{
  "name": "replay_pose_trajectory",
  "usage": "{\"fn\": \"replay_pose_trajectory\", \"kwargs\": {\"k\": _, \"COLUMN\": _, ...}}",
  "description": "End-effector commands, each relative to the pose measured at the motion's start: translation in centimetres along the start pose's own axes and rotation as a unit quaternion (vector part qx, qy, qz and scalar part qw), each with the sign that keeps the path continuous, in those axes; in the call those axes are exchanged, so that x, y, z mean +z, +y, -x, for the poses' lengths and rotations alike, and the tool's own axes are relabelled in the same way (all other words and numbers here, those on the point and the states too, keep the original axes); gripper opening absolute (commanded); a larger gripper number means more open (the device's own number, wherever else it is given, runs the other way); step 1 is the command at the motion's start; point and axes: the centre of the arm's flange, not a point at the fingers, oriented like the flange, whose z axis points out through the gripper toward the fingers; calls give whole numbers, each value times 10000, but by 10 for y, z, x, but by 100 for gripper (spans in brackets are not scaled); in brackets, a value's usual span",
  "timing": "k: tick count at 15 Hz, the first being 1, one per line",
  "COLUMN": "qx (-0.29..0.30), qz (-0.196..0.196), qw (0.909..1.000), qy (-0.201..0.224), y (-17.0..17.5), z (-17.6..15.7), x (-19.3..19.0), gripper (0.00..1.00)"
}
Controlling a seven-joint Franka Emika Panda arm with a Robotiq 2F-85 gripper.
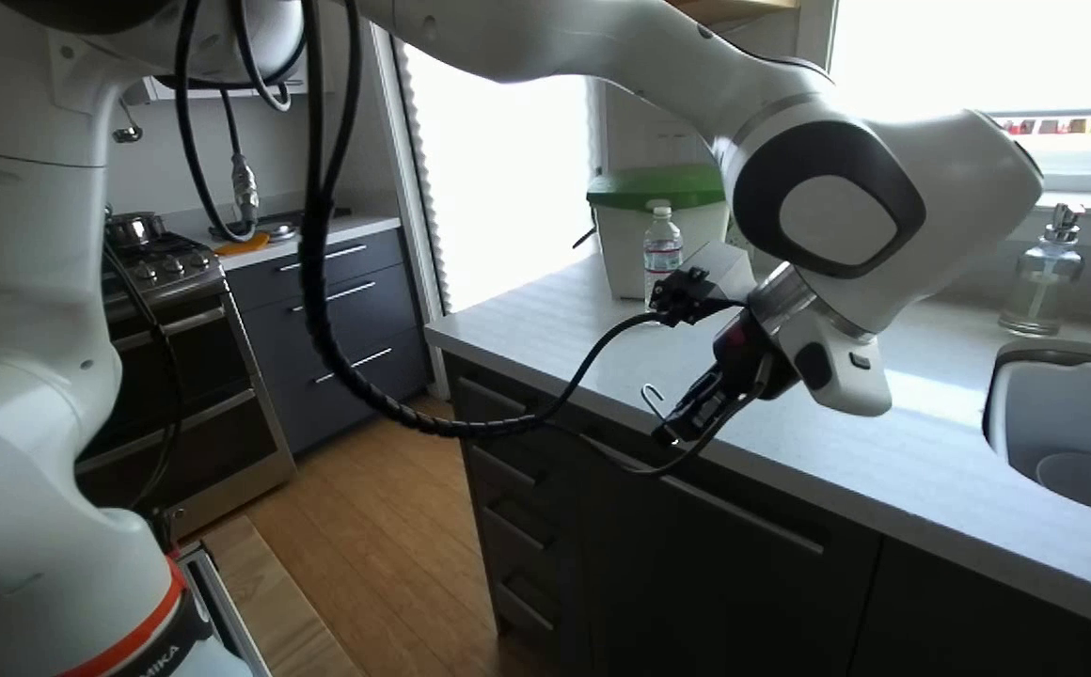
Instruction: Hang the object on the cupboard to the cupboard door
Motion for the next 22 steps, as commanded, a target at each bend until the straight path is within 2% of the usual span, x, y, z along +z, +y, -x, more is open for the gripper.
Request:
{"fn": "replay_pose_trajectory", "kwargs": {"k": 1, "qx": 173, "qz": -167, "qw": 9983, "qy": -524, "y": 36, "z": -20, "x": 12, "gripper": 1}}
{"fn": "replay_pose_trajectory", "kwargs": {"k": 8, "qx": 320, "qz": -548, "qw": 9871, "qy": -1472, "y": 54, "z": -73, "x": 62, "gripper": 1}}
{"fn": "replay_pose_trajectory", "kwargs": {"k": 14, "qx": 476, "qz": -786, "qw": 9701, "qy": -2244, "y": 45, "z": -111, "x": 111, "gripper": 1}}
{"fn": "replay_pose_trajectory", "kwargs": {"k": 15, "qx": 528, "qz": -809, "qw": 9693, "qy": -2261, "y": 43, "z": -113, "x": 114, "gripper": 1}}
{"fn": "replay_pose_trajectory", "kwargs": {"k": 16, "qx": 520, "qz": -703, "qw": 9750, "qy": -2042, "y": 52, "z": -94, "x": 113, "gripper": 4}}
{"fn": "replay_pose_trajectory", "kwargs": {"k": 22, "qx": 517, "qz": -705, "qw": 9733, "qy": -2121, "y": 46, "z": -103, "x": 120, "gripper": 4}}
